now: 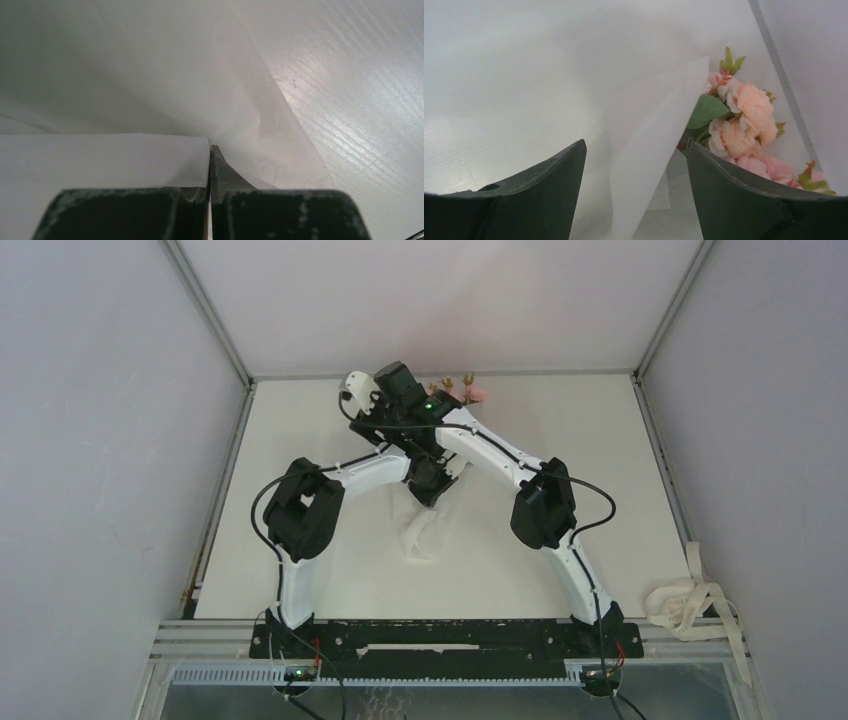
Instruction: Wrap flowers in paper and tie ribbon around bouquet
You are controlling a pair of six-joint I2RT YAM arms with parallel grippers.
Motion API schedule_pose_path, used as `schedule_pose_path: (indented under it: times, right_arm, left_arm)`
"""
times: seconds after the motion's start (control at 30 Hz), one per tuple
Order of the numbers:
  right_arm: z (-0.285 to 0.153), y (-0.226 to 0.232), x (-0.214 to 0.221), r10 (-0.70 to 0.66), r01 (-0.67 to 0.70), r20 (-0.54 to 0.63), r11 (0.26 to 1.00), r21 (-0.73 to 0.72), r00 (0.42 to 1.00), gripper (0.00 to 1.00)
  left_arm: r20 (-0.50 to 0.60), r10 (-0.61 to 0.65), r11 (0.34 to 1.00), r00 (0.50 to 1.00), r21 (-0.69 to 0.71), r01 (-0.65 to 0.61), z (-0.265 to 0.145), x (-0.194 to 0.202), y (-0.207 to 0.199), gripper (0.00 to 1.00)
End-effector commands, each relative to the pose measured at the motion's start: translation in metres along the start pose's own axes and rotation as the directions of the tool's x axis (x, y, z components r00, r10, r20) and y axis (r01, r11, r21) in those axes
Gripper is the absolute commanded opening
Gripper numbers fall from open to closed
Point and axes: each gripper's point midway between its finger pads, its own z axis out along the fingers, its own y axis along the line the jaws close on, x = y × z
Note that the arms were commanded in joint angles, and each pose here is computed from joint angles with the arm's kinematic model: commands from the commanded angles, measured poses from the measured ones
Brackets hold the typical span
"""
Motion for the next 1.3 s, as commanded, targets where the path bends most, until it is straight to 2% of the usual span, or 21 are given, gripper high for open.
schedule_pose_path:
  times: [0.0,0.1,0.2,0.33,0.37,0.47,0.57,0.63,0.73,0.8,0.87,0.9,1.03,1.17,1.27]
  right_arm:
    - [0.017,0.000,-0.003,-0.054,0.055,-0.021,0.994,0.094,0.998,0.82]
    - [0.020,-0.020,0.007,-0.031,0.041,-0.053,0.979,0.199,0.998,0.80]
    - [0.021,-0.028,0.013,-0.004,0.016,-0.060,0.976,0.215,0.998,0.73]
    - [0.017,-0.024,0.011,0.058,-0.053,-0.031,0.986,0.155,0.998,0.41]
    - [0.016,-0.024,0.011,0.073,-0.069,-0.024,0.989,0.134,0.997,0.39]
    - [0.014,-0.008,0.010,0.096,-0.095,-0.011,0.995,0.023,0.995,0.46]
    - [0.020,0.002,0.012,0.097,-0.097,-0.017,0.995,-0.002,0.995,0.50]
    - [0.028,0.003,0.019,0.117,-0.117,-0.032,0.993,0.003,0.993,0.49]
    - [0.035,-0.004,0.028,0.154,-0.152,-0.047,0.987,0.050,0.987,0.43]
    - [0.033,-0.016,0.030,0.170,-0.165,-0.044,0.982,0.090,0.984,0.29]
    - [0.024,-0.031,0.025,0.204,-0.199,-0.021,0.971,0.134,0.979,0.05]
    - [0.018,-0.040,0.021,0.229,-0.226,-0.001,0.962,0.151,0.974,0.00]
    - [-0.011,-0.078,0.011,0.356,-0.369,0.108,0.917,0.151,0.928,0.00]
    - [-0.022,-0.107,0.027,0.501,-0.519,0.165,0.850,0.091,0.849,0.00]
    - [-0.019,-0.116,0.048,0.618,-0.631,0.184,0.775,0.018,0.764,0.00]
  left_arm:
    - [0.045,0.055,0.998,0.997,-0.015,-0.055,-0.008,-0.013,-0.002,0.00]
    - [0.045,0.054,0.999,0.998,-0.013,-0.053,-0.009,-0.013,-0.003,0.00]
    - [0.044,0.053,0.999,0.998,-0.015,-0.052,-0.009,-0.012,-0.003,0.00]
    - [0.044,0.054,0.998,0.998,-0.015,-0.053,-0.009,-0.012,-0.002,0.00]
    - [0.043,0.053,0.998,0.998,-0.016,-0.053,-0.009,-0.012,-0.002,0.00]
    - [0.043,0.056,0.998,0.998,-0.017,-0.055,-0.009,-0.012,-0.002,0.00]
    - [0.044,0.055,0.998,0.997,-0.019,-0.055,-0.009,-0.013,-0.002,0.00]
    - [0.047,0.053,0.998,0.997,-0.021,-0.052,-0.010,-0.014,-0.001,0.00]
    - [0.047,0.054,0.998,0.997,-0.023,-0.053,-0.011,-0.014,-0.001,0.00]
    - [0.045,0.055,0.998,0.997,-0.023,-0.054,-0.011,-0.013,-0.001,0.00]
    - [0.038,0.055,0.998,0.998,-0.023,-0.054,-0.011,-0.011,-0.001,0.00]
    - [0.037,0.057,0.998,0.998,-0.024,-0.056,-0.011,-0.011,-0.001,0.00]
    - [0.034,0.056,0.998,0.998,-0.022,-0.055,-0.014,-0.010,-0.002,0.03]
    - [0.038,0.058,0.998,0.998,-0.024,-0.057,-0.020,-0.010,-0.003,0.16]
    - [0.043,0.063,0.998,0.997,-0.027,-0.062,-0.024,-0.011,-0.004,0.28]
